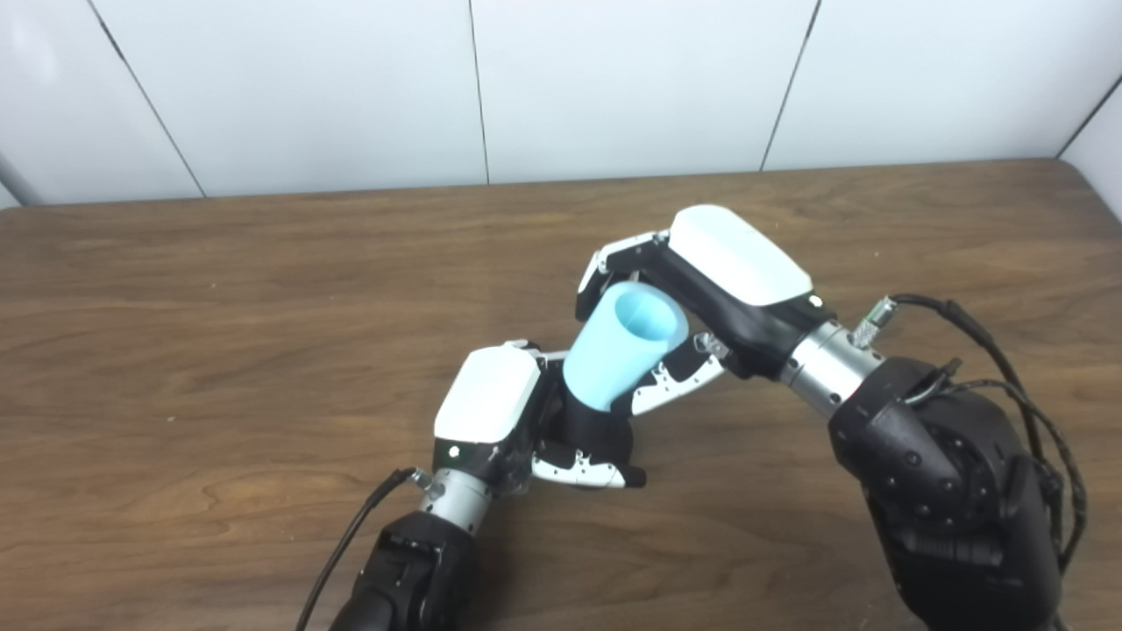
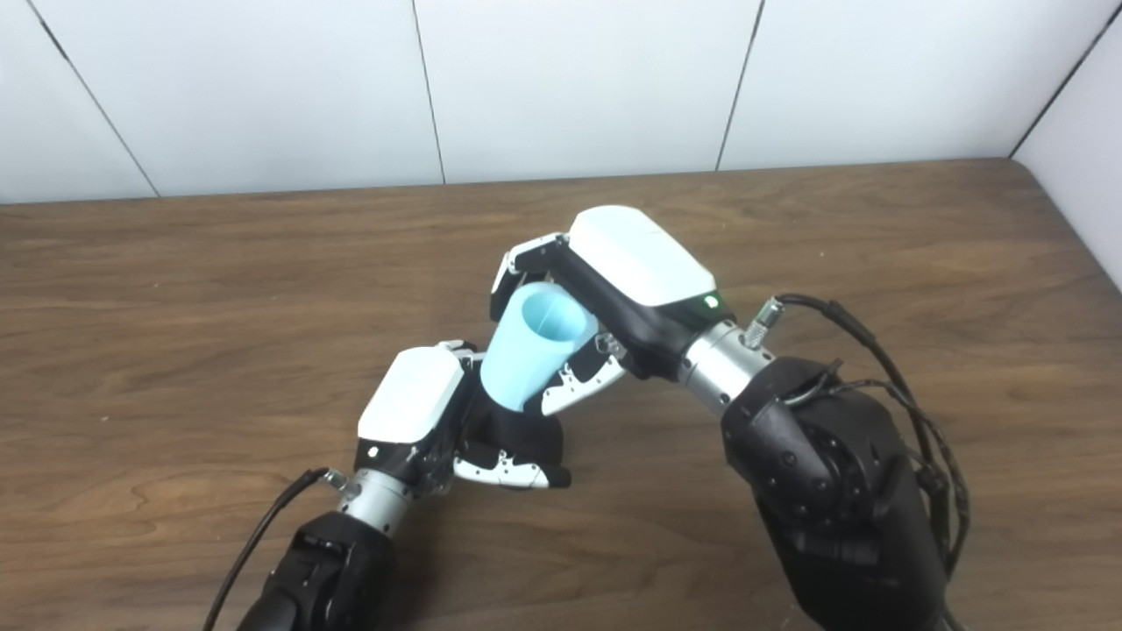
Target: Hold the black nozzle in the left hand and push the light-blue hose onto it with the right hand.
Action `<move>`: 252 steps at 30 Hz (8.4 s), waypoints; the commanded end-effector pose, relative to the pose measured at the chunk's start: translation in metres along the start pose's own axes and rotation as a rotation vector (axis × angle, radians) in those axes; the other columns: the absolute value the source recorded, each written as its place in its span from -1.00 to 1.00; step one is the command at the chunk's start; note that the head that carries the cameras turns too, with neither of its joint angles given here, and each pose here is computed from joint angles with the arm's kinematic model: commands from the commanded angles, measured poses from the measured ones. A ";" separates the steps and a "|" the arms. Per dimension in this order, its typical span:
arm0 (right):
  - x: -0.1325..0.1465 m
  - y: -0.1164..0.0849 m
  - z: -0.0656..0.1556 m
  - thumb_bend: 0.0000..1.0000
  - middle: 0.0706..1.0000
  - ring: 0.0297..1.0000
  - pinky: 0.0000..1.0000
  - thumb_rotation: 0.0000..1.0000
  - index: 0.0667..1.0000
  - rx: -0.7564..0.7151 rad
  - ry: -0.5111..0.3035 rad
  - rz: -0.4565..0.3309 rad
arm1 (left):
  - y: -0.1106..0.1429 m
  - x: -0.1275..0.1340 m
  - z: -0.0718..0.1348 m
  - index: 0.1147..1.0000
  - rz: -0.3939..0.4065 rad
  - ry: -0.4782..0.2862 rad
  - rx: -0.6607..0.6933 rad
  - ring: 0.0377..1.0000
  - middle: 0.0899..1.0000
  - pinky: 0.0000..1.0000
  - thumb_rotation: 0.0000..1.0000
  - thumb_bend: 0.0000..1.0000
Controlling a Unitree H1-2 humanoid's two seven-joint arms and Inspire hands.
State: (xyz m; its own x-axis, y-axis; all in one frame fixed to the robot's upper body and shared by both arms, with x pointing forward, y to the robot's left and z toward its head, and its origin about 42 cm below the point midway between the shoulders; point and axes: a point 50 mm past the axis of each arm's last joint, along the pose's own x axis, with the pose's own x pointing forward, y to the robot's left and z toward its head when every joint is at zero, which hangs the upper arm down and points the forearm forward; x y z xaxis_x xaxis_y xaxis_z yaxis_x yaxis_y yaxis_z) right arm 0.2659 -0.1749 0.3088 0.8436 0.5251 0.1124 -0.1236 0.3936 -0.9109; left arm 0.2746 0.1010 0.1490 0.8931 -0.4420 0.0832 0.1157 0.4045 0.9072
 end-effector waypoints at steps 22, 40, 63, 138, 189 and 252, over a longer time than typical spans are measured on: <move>0.008 0.007 0.011 0.03 -0.18 -0.30 -0.37 -1.00 0.00 -0.089 -0.098 0.035 | -0.002 -0.003 0.004 -0.08 -0.016 0.001 0.010 0.21 -0.24 0.63 -1.00 0.04; 0.009 0.005 0.012 1.00 0.90 0.91 0.53 -0.49 0.69 -0.106 -0.092 -0.035 | -0.004 -0.002 0.004 -0.07 -0.009 -0.004 0.026 0.19 -0.23 0.59 -1.00 0.04; -0.022 -0.013 0.001 0.91 0.98 0.97 0.72 -0.33 0.89 -0.105 -0.078 -0.140 | -0.006 0.001 0.002 -0.09 -0.023 0.007 0.017 0.21 -0.21 0.62 -1.00 0.04; -0.062 0.075 -0.013 0.20 0.78 0.85 0.85 0.81 0.69 -0.166 -0.124 0.212 | 0.000 -0.003 0.003 -0.08 -0.020 -0.007 0.051 0.16 -0.20 0.58 -1.00 0.04; -0.048 0.003 -0.002 0.00 0.87 0.88 0.82 0.87 0.84 0.060 -0.096 -0.182 | 0.006 -0.001 -0.002 -0.13 0.017 -0.029 -0.001 0.13 -0.16 0.34 -1.00 0.05; -0.062 0.100 -0.098 0.41 0.90 0.90 0.78 1.00 0.88 0.871 0.321 -0.531 | 0.110 -0.062 -0.121 0.95 0.336 0.223 -0.615 0.94 0.96 0.84 0.96 0.46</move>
State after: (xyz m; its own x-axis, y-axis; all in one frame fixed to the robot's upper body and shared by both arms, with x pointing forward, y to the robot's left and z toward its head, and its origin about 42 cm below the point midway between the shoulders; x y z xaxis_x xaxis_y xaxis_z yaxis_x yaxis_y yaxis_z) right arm 0.2520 -0.2390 0.1657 0.9891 -0.0234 0.1455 0.0514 0.9801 -0.1916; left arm 0.2853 0.2697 0.1829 0.9903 -0.0602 0.1249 -0.0061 0.8808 0.4734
